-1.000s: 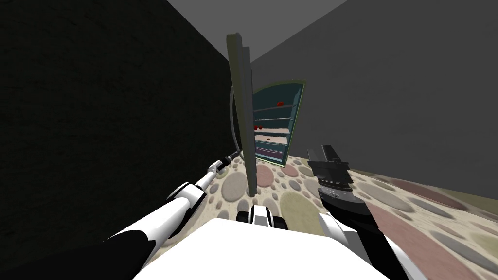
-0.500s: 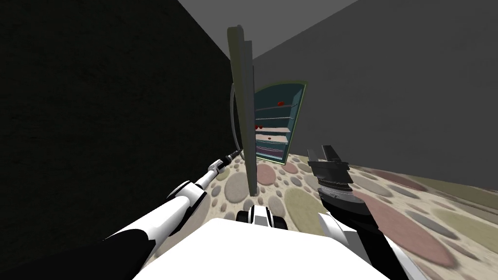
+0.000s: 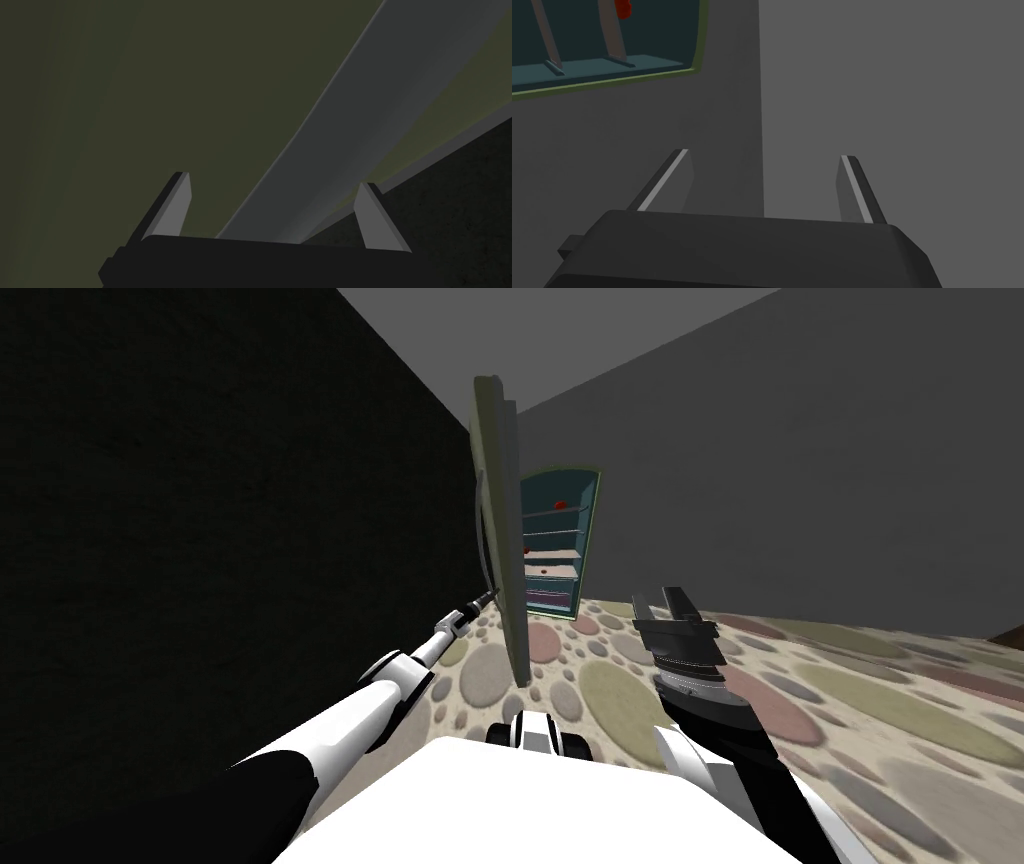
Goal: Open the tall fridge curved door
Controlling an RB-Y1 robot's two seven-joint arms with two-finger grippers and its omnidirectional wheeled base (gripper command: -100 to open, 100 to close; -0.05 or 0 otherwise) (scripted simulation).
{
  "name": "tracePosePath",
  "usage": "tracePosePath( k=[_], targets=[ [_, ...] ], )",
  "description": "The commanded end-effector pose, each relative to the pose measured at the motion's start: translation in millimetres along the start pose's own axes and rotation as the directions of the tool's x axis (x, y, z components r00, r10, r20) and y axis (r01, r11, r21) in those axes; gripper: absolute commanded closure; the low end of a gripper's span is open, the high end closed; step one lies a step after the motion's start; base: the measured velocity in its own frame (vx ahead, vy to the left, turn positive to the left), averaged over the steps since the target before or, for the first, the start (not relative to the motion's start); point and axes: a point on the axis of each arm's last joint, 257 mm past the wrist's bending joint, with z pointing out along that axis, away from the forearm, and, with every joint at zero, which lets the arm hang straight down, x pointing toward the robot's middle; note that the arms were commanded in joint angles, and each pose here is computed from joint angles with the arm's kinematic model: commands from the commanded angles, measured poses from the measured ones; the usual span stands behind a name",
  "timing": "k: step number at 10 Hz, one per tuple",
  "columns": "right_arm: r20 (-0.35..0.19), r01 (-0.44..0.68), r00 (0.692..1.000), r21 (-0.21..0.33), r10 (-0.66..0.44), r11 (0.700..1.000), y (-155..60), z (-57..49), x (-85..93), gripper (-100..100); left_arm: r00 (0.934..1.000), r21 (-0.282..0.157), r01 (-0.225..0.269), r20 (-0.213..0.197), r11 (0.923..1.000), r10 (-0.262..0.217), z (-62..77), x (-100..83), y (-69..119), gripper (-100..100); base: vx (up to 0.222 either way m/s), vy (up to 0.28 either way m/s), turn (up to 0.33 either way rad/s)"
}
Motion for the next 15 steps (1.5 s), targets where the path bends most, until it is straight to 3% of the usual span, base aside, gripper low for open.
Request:
tracePosePath(
  k=[1, 4, 6, 8, 9, 10, 11, 15],
  targets=[
    [0.000, 0.000, 1.000, 0.000, 0.000, 1.000, 0, -0.1, -0.1, 0, 0.9993, -0.053, -0.008, 0.035, 0.9986, 0.010, 12.6, -15.0, 6.9, -100, -0.099, 0.113, -0.169],
    [0.000, 0.000, 1.000, 0.000, 0.000, 1.000, 0, -0.1, -0.1, 0, 0.9977, -0.099, -0.010, 0.066, 0.9950, 0.016, 28.0, -28.5, 9.0, -100, -0.051, 0.108, -0.080],
    [0.000, 0.000, 1.000, 0.000, 0.000, 1.000, 0, -0.1, 0.0, 0, 0.9967, -0.133, -0.009, 0.079, 0.9910, 0.019, 35.0, -34.4, 12.6, -100, -0.146, 0.137, -0.370],
    [0.000, 0.000, 1.000, 0.000, 0.000, 1.000, 0, -0.1, -0.1, 0, 0.9967, -0.136, -0.008, 0.079, 0.9907, 0.019, 34.9, -34.4, 13.3, -100, -0.096, 0.068, -0.060],
    [0.000, 0.000, 1.000, 0.000, 0.000, 1.000, 0, -0.2, -0.1, 0, 0.9958, -0.164, -0.007, 0.089, 0.9865, 0.022, 41.7, -39.9, 15.0, -100, -0.074, 0.040, -0.141],
    [0.000, 0.000, 1.000, 0.000, 0.000, 1.000, 0, -0.1, 0.0, 0, 0.9961, -0.153, -0.007, 0.086, 0.9882, 0.020, 37.6, -38.4, 15.7, -100, -0.046, 0.033, -0.053],
    [0.000, 0.000, 1.000, 0.000, 0.000, 1.000, 0, -0.1, -0.1, 0, 0.9961, -0.159, -0.007, 0.086, 0.9873, 0.021, 38.0, -38.6, 16.6, 0, -0.008, 0.005, 0.009],
    [0.000, 0.000, 1.000, 0.000, 0.000, 1.000, 0, -0.2, -0.1, 0, 0.9961, -0.155, -0.007, 0.086, 0.9878, 0.021, 38.7, -38.5, 15.3, 0, -0.001, 0.000, -0.002]
  ],
)
